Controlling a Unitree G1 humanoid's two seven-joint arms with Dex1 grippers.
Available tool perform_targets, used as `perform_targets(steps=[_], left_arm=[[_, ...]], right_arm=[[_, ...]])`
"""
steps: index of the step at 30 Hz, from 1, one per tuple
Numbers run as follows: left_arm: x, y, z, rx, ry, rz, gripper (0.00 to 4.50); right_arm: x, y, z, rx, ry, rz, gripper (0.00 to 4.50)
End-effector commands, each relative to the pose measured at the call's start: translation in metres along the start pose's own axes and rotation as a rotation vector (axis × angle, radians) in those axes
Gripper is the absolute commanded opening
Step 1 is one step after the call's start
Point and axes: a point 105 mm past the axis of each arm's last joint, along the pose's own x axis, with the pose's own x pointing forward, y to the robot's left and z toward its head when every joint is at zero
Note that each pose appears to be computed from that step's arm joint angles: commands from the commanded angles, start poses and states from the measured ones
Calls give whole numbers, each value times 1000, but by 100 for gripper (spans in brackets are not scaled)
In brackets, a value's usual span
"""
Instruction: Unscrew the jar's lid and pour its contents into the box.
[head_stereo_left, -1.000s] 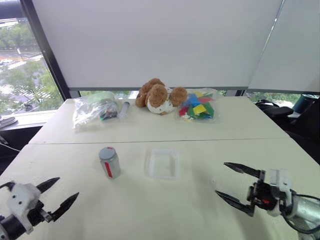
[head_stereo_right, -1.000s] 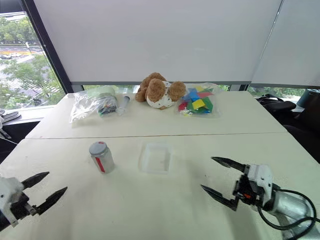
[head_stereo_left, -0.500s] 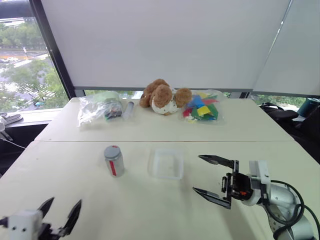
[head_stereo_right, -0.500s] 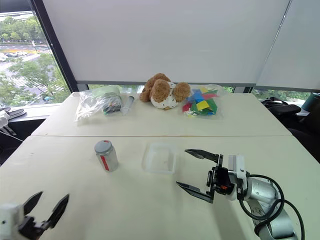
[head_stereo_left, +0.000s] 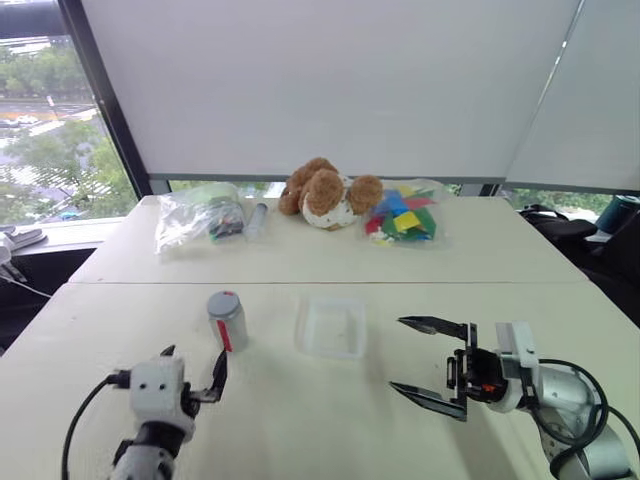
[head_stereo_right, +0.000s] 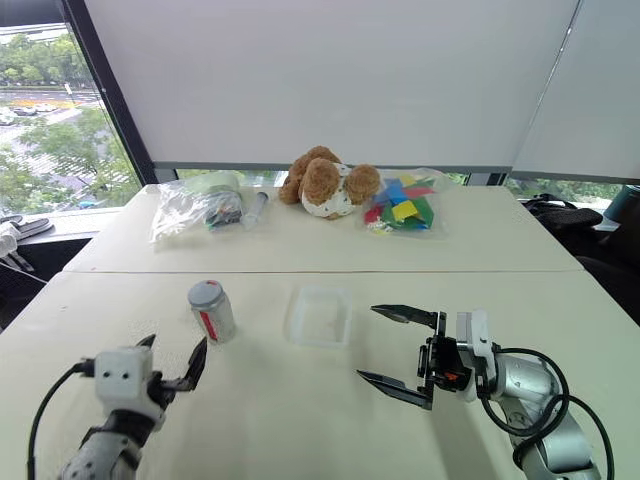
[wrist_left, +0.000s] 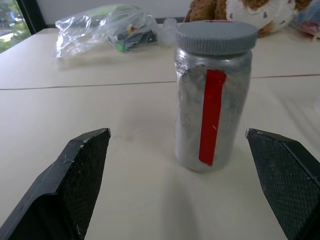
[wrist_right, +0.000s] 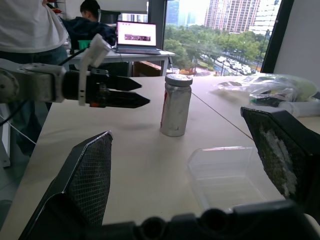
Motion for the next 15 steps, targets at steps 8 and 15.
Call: perform_targets(steps=[8, 15], left_arm=[[32, -22, 5, 18, -75, -53, 447], [55, -22, 4, 47, -119, -52, 447]], right_arm=[[-8, -1, 9, -19, -12, -21, 450], [-10, 1, 7, -14, 2, -37, 450]])
